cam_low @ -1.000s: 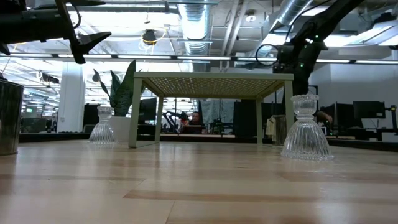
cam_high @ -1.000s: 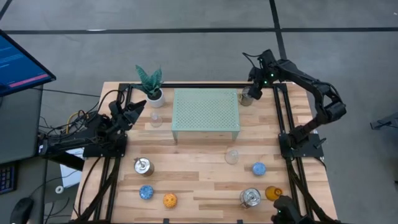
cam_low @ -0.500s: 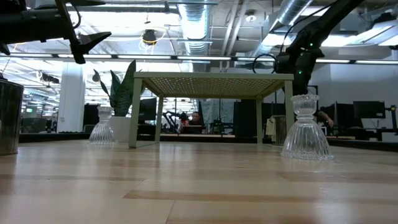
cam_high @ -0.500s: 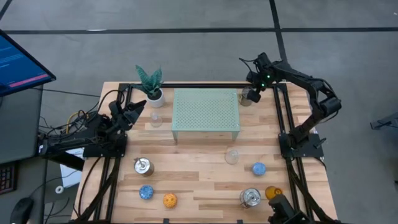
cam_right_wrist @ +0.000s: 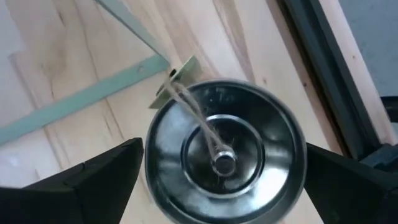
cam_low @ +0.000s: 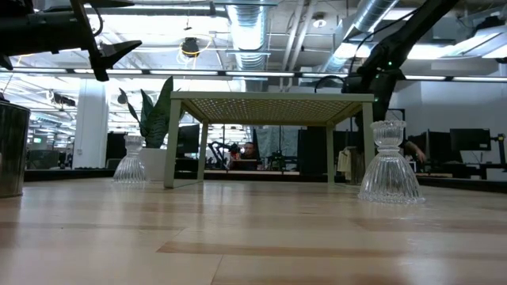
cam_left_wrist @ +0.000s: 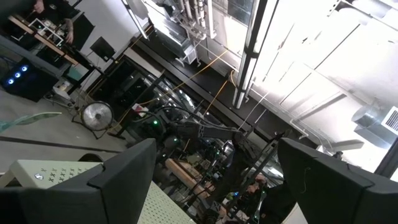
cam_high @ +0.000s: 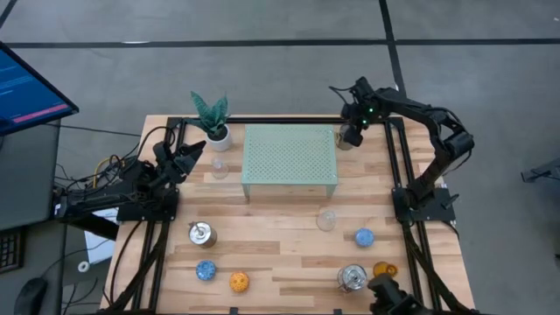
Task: Pick & Place candle stick holders
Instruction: Put the top silver scented candle on the shelf
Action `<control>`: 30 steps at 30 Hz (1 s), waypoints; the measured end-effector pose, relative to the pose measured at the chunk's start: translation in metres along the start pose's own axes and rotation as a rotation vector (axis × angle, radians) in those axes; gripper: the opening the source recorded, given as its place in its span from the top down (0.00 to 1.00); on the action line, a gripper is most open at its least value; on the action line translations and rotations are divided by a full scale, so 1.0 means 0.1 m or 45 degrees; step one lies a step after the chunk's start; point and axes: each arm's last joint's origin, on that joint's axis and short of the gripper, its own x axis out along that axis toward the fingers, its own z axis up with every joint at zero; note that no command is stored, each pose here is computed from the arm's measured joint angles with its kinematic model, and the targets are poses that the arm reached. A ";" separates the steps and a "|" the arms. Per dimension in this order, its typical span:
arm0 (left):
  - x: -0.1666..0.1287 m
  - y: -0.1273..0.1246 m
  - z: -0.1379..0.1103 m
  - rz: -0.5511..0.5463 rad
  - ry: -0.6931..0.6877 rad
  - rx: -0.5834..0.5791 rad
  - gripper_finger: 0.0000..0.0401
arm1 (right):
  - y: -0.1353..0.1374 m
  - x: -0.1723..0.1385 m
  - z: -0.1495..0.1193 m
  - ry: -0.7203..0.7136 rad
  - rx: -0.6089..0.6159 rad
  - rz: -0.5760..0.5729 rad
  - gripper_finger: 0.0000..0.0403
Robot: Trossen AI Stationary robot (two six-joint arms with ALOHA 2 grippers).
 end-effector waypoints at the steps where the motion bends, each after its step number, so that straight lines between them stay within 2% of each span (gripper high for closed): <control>1: 0.00 0.00 0.00 0.000 0.000 0.000 0.16 | -0.01 0.02 0.00 0.003 0.000 -0.007 0.01; 7: 0.00 0.00 0.00 -0.003 -0.003 -0.001 0.16 | -0.01 0.03 0.02 0.004 -0.010 -0.031 0.04; 13: 0.00 0.00 0.00 -0.003 -0.003 -0.001 0.16 | -0.01 0.03 0.02 0.012 -0.009 -0.048 0.17; 20: 0.00 0.00 0.00 -0.003 -0.003 -0.001 0.16 | -0.01 0.00 0.02 0.008 0.021 -0.063 0.18; 25: 0.00 0.00 0.00 -0.003 -0.004 -0.001 0.16 | -0.03 -0.17 -0.01 -0.026 0.042 -0.164 0.18; 30: 0.00 0.00 0.00 -0.003 -0.004 -0.001 0.16 | -0.05 -0.34 -0.04 -0.087 0.128 -0.219 0.18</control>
